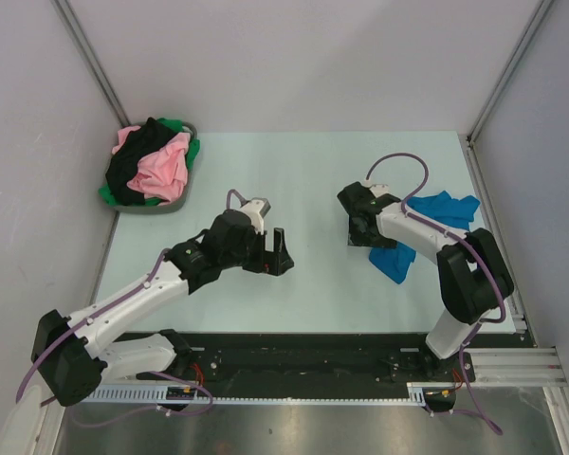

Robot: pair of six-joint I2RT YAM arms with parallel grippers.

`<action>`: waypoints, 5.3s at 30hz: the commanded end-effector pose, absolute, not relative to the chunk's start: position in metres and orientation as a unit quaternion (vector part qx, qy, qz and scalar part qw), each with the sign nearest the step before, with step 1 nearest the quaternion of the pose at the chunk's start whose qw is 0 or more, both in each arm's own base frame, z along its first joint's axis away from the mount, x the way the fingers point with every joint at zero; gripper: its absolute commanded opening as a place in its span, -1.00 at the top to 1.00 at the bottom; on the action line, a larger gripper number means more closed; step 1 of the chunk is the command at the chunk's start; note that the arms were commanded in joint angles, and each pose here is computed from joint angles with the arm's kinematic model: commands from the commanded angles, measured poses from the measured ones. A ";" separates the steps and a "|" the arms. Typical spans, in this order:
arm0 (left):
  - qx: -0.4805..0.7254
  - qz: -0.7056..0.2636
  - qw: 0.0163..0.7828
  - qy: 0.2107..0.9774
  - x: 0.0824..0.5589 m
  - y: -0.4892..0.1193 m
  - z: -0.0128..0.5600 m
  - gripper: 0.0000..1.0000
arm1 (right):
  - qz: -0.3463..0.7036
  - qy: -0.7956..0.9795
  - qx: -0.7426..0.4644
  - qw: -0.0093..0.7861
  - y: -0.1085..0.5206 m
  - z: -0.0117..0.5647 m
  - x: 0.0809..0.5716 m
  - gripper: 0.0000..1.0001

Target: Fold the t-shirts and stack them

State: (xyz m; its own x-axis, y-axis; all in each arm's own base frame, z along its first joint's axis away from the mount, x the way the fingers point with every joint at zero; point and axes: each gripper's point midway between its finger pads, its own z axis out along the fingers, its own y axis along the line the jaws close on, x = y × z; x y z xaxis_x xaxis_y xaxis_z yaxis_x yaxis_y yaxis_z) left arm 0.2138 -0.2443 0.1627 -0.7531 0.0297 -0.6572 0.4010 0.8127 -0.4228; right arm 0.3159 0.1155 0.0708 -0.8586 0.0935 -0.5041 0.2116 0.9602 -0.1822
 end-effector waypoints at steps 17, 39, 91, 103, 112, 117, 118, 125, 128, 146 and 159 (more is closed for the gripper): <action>0.130 -0.298 0.340 0.883 0.219 -0.255 0.158 -0.96 | -0.135 0.954 0.094 0.251 0.117 0.044 0.324 -0.09; 0.122 -0.294 0.401 0.859 0.227 -0.243 0.231 -0.97 | 0.001 0.891 -0.002 0.453 0.212 0.289 0.377 1.00; -0.080 -0.200 0.388 0.896 0.268 -0.174 0.150 -0.99 | 0.080 0.928 -0.115 0.345 0.304 0.169 0.349 -0.96; -0.155 -0.185 0.383 0.892 0.287 -0.121 0.127 -0.99 | 0.107 0.916 -0.187 0.338 0.389 0.124 0.385 -0.93; -0.154 -0.214 0.382 0.886 0.280 -0.119 0.128 -0.99 | 0.024 0.925 0.009 0.380 0.264 0.169 0.394 -0.92; -0.149 -0.235 0.380 0.882 0.277 -0.127 0.129 -0.98 | 0.031 0.927 0.162 0.336 0.160 0.137 0.344 -0.88; -0.148 -0.237 0.379 0.882 0.277 -0.127 0.127 -0.99 | 0.033 0.922 0.186 0.339 0.145 0.137 0.342 -0.87; -0.144 -0.249 0.378 0.880 0.277 -0.132 0.129 -0.97 | -0.014 0.894 0.301 0.331 0.083 0.118 0.309 -0.82; -0.144 -0.250 0.379 0.879 0.277 -0.132 0.130 -0.98 | -0.021 0.881 0.347 0.320 0.064 0.101 0.303 -0.74; -0.129 -0.253 0.379 0.881 0.274 -0.133 0.134 -0.98 | -0.060 0.876 0.408 0.250 0.038 0.036 0.267 -0.24; -0.129 -0.246 0.372 0.886 0.278 -0.134 0.128 -0.98 | -0.066 0.878 0.418 0.223 0.027 0.010 0.277 -0.20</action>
